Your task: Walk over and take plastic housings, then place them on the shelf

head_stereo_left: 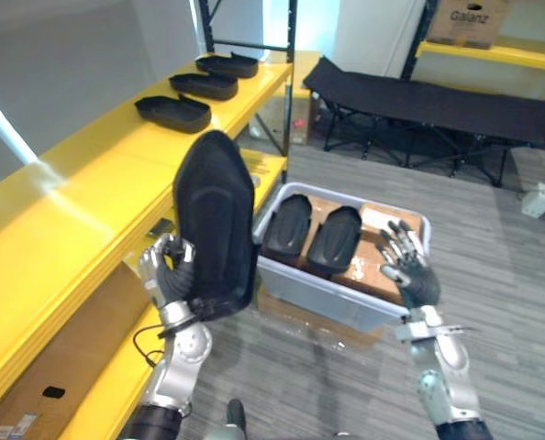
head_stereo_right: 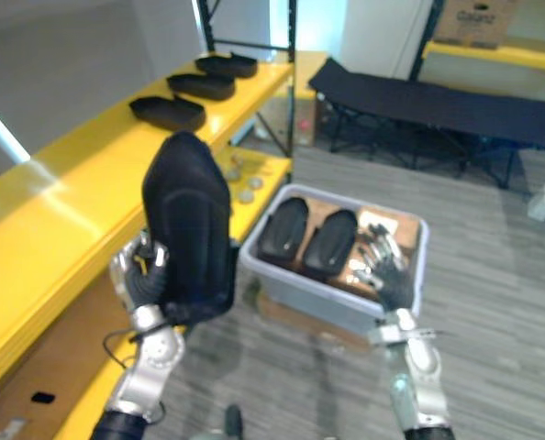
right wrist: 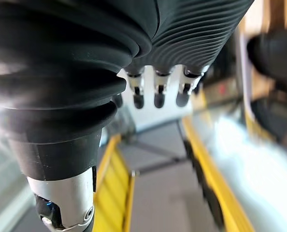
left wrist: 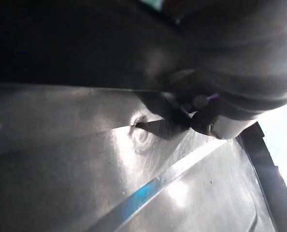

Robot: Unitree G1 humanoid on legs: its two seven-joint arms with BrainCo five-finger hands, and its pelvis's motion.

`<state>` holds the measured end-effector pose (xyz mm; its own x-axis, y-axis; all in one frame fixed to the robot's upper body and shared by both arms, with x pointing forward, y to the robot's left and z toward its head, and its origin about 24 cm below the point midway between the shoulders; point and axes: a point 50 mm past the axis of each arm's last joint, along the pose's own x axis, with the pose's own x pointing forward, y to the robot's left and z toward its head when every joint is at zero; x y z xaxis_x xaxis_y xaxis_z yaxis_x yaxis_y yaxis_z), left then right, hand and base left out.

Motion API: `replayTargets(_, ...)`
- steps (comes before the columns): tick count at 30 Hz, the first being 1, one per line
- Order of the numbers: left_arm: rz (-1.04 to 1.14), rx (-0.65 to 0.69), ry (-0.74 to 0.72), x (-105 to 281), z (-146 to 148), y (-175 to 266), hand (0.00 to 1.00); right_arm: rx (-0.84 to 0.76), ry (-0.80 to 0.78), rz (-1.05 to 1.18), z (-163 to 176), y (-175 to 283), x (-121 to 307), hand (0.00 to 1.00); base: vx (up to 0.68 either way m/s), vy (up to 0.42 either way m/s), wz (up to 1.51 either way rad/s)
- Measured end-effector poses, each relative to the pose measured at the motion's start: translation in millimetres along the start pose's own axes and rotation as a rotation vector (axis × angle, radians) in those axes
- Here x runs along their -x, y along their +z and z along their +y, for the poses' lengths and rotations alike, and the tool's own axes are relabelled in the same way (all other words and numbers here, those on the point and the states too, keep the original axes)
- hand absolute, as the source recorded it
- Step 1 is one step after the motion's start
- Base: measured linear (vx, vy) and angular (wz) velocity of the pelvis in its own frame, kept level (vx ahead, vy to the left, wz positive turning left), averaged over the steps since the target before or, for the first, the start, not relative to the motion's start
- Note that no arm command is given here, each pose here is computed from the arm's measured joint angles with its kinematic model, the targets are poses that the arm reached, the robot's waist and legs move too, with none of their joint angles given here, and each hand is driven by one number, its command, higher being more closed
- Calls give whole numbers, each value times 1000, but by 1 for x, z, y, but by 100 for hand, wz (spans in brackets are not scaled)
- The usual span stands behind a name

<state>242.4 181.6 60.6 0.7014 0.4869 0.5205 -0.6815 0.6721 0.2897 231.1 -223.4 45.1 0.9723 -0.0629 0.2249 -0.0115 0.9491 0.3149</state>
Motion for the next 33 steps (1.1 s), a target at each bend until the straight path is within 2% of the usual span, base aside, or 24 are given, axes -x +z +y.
replayTargets(4,26,78,124,-7,16,5,100,12,-93,45,-7,-12,12,0,0,0,0)
replayTargets(11,-13,142,246,-16,40,14,100,52,-119,100,-4,-26,21,0,-20,11,1)
replayTargets(16,-80,179,351,-18,77,28,100,64,-119,125,-1,-32,27,0,-3,9,23)
replayTargets(23,-93,116,447,-10,131,29,100,107,-41,162,18,-41,22,0,26,-14,37)
replayTargets(28,-98,80,480,-2,156,30,100,144,-22,188,26,-49,15,0,3,-23,38)
replayTargets(33,-81,81,497,6,166,30,100,157,-19,204,29,-53,12,0,-10,-10,19)
